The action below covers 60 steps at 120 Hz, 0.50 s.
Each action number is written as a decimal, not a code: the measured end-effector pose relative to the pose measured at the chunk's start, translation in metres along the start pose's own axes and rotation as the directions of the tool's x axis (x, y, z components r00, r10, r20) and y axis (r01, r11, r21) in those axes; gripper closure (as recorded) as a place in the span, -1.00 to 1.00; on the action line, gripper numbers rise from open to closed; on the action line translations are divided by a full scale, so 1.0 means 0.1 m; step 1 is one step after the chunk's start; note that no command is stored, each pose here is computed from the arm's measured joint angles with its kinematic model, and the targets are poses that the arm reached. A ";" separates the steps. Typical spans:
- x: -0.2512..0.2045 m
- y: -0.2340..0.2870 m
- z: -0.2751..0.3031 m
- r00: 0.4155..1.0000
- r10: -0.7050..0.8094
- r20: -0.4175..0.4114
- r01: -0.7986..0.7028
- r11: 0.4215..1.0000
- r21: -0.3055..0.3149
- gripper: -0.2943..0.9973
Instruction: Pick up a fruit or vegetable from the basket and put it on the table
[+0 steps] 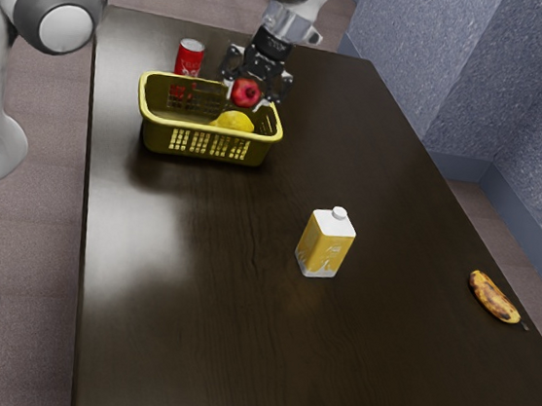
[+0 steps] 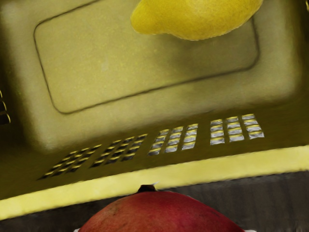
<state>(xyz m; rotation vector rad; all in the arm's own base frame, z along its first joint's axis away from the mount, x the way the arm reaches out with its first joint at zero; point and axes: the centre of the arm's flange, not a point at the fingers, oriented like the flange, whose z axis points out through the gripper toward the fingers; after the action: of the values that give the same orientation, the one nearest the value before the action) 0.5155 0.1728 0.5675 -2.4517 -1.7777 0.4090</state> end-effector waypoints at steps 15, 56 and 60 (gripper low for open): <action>-0.53 0.33 0.04 0.993 0.115 -0.015 -0.114 0.992 0.053 0.07; -1.16 0.85 0.33 0.964 0.257 -0.070 -0.247 0.960 0.132 -0.03; -1.16 0.88 0.35 0.962 0.261 -0.077 -0.250 0.959 0.132 -0.14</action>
<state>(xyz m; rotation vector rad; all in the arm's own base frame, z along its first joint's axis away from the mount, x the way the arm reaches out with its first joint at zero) 0.5539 0.0318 0.5337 -2.5738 -1.3621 0.3995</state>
